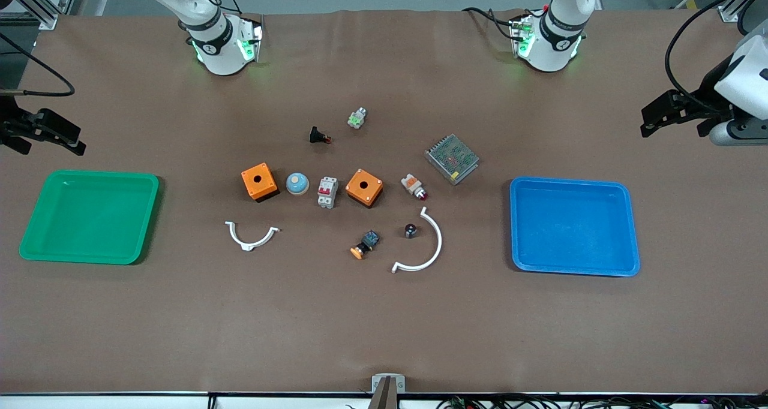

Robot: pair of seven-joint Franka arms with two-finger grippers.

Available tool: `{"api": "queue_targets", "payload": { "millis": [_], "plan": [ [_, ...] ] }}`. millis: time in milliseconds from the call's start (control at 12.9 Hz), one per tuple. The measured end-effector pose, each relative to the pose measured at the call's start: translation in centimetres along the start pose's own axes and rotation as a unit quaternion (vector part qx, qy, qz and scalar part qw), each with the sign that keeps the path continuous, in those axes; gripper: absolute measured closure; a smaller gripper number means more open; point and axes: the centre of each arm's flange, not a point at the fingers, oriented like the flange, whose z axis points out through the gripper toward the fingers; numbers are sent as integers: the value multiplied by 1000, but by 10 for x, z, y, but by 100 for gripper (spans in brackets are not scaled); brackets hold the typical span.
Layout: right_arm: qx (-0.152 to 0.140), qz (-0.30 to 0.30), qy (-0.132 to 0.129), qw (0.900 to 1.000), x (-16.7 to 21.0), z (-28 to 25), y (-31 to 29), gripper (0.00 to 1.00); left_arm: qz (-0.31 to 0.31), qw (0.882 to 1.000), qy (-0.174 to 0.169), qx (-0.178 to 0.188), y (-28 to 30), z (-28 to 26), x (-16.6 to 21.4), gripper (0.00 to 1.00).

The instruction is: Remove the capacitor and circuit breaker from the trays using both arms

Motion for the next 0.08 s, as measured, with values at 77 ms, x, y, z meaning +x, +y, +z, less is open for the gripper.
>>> {"api": "queue_targets", "payload": {
  "millis": [77],
  "plan": [
    [0, 0, 0, 1000, 0, 0, 0, 0, 0, 1000, 0, 0, 0, 0, 0, 0]
  ]
}}
